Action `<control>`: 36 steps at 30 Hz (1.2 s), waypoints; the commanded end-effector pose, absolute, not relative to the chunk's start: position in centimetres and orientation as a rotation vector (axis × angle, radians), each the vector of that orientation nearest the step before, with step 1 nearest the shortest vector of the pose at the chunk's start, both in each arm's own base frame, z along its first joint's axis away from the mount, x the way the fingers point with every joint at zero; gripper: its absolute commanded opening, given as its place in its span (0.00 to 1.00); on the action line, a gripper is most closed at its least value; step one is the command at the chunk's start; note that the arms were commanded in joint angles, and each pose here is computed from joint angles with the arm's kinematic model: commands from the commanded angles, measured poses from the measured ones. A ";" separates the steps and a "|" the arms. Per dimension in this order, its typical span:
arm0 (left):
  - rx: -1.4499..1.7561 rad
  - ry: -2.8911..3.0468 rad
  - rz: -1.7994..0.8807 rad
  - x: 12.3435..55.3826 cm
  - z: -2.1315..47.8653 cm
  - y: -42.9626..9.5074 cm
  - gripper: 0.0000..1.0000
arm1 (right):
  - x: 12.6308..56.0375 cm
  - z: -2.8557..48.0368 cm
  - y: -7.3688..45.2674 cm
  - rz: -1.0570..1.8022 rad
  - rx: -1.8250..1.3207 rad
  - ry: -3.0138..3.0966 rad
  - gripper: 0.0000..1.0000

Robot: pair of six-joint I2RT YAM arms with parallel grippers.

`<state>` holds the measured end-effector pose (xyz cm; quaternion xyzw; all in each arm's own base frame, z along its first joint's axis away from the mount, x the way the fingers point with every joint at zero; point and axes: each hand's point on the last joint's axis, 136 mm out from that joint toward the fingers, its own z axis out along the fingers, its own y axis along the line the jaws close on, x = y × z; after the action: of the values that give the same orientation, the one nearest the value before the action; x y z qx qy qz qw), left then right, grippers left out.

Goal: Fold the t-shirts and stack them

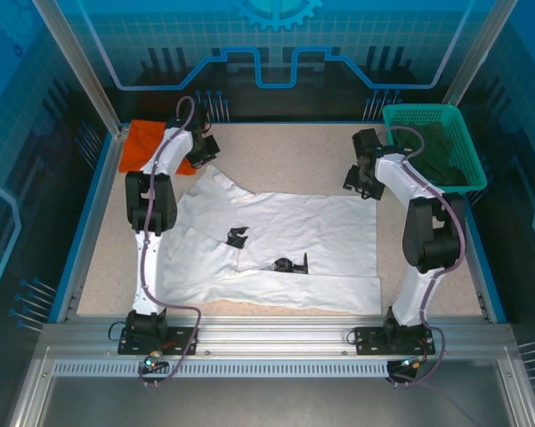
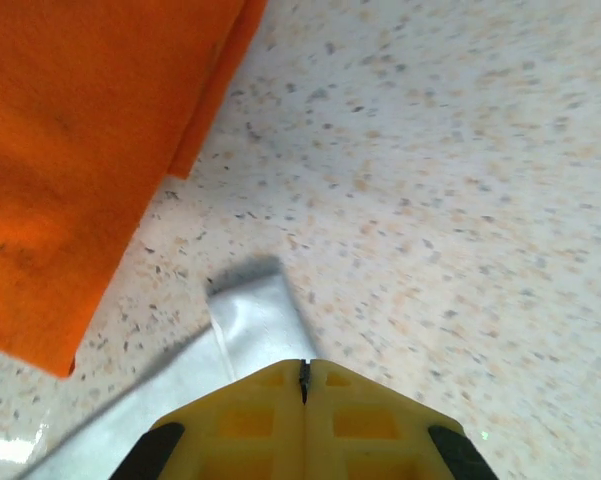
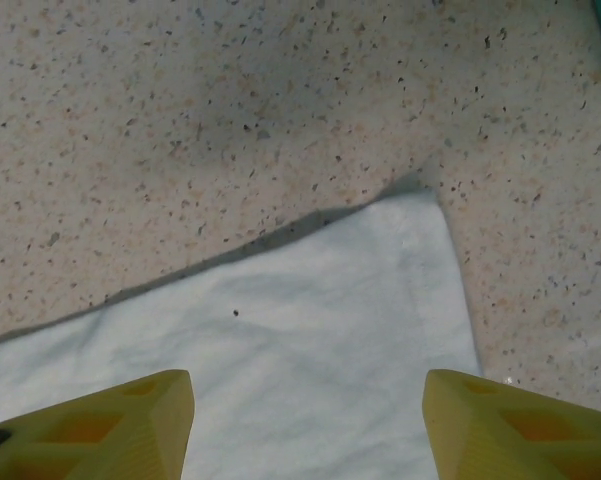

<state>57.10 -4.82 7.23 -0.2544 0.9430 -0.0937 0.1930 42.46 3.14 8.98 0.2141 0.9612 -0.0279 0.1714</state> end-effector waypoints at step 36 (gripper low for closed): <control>-0.551 2.750 -0.097 57.5 2.6 -3.0 0.35 | 42.6 9.4 1.0 -0.083 0.683 2.736 0.65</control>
<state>57.48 -3.26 3.51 -0.2036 0.9624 -0.0426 0.1749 43.20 1.75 8.83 0.2256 0.9600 -0.0330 0.1628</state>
